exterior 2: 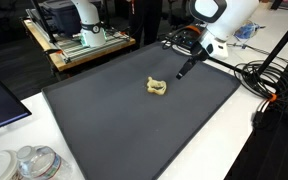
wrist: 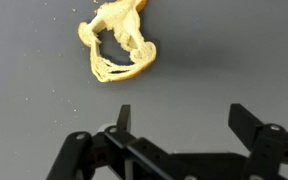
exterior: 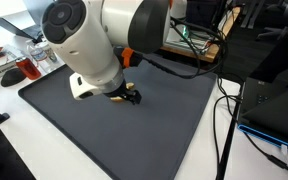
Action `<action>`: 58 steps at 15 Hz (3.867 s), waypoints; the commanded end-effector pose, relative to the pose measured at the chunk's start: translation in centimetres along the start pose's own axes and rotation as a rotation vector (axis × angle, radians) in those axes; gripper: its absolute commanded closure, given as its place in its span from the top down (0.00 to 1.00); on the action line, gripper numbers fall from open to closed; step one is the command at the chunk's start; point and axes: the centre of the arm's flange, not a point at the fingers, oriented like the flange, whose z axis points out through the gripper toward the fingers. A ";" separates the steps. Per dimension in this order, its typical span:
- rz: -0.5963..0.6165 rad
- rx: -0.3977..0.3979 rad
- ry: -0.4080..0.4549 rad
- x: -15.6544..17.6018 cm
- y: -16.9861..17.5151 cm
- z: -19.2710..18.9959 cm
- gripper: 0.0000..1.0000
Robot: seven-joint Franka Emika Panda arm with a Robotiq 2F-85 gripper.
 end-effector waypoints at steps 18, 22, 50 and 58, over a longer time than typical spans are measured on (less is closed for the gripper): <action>0.443 -0.208 0.189 -6.8 -4.4 -2.7 1.00; 0.364 -0.164 0.264 -9.2 -3.7 -3.1 1.00; -0.038 0.177 0.329 -14.9 8.9 10.0 1.00; -0.052 0.157 0.316 -15.1 8.8 10.0 1.00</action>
